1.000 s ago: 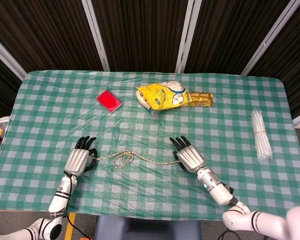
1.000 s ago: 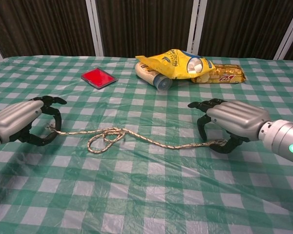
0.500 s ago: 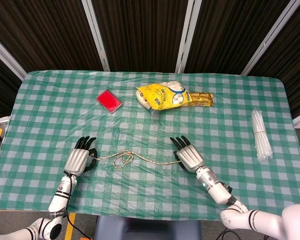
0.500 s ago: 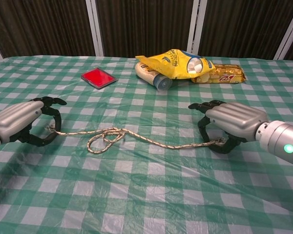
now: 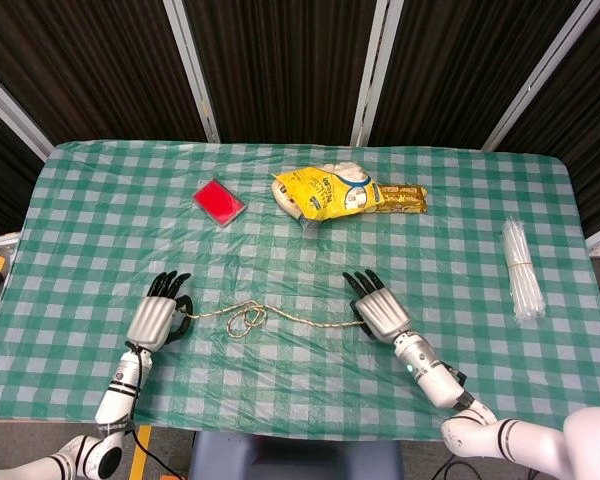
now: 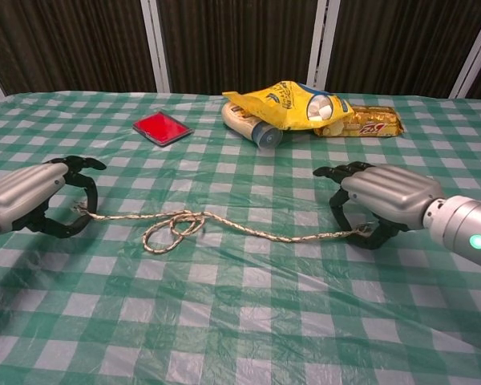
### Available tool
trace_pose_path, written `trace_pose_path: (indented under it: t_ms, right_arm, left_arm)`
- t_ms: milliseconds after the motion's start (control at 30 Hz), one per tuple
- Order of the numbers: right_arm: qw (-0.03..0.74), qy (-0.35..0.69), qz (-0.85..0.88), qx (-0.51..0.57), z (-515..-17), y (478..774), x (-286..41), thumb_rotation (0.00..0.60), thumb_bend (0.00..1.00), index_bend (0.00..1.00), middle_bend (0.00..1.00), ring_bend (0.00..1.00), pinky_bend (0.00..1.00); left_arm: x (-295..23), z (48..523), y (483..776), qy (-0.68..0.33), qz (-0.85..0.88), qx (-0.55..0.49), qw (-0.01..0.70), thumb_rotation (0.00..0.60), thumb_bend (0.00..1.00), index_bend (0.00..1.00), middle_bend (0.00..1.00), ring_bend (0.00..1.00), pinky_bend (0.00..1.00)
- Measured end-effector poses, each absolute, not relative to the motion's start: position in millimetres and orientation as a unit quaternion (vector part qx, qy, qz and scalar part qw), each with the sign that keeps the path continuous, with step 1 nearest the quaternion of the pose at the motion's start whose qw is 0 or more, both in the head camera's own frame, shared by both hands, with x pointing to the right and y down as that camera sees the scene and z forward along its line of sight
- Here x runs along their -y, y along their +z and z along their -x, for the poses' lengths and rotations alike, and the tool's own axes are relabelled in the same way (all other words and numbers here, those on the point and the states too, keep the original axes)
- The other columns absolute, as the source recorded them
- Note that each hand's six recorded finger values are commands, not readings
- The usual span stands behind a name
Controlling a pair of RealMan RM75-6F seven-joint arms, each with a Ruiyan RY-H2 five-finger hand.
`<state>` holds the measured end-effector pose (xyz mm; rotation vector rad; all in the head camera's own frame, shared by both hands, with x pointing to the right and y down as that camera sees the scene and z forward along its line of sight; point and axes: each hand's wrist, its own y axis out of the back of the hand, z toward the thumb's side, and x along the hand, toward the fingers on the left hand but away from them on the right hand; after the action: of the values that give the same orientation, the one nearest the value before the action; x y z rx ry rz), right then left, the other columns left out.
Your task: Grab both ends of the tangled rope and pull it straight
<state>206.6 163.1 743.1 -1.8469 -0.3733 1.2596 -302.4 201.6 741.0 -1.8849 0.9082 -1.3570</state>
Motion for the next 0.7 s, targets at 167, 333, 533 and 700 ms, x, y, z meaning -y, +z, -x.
trace_pose_path:
  t_ms: [167, 333, 533, 700]
  right_arm:
    - [0.428, 0.507, 0.729, 0.169, -222, 732, -154, 0.6, 0.6, 0.77, 0.09, 0.0, 0.0]
    - [0.429, 0.521, 0.711, 0.199, -255, 713, -140, 0.6, 0.6, 0.77, 0.09, 0.0, 0.0]
    - [0.42, 0.545, 0.685, 0.24, -309, 687, -129, 0.6, 0.6, 0.77, 0.09, 0.0, 0.0]
    - [0.414, 0.564, 0.667, 0.258, -345, 673, -131, 0.6, 0.6, 0.77, 0.09, 0.0, 0.0]
  left_arm:
    - [-194, 314, 737, -0.521, 0.706, -0.353, 0.326, 0.6, 0.47, 0.63, 0.11, 0.0, 0.07]
    - [-184, 337, 730, -0.533, 0.687, -0.361, 0.338, 0.6, 0.47, 0.63, 0.11, 0.0, 0.07]
    - [-178, 372, 723, -0.554, 0.661, -0.378, 0.336, 0.6, 0.47, 0.63, 0.11, 0.0, 0.07]
    - [-178, 395, 721, -0.569, 0.646, -0.388, 0.33, 0.6, 0.47, 0.63, 0.11, 0.0, 0.07]
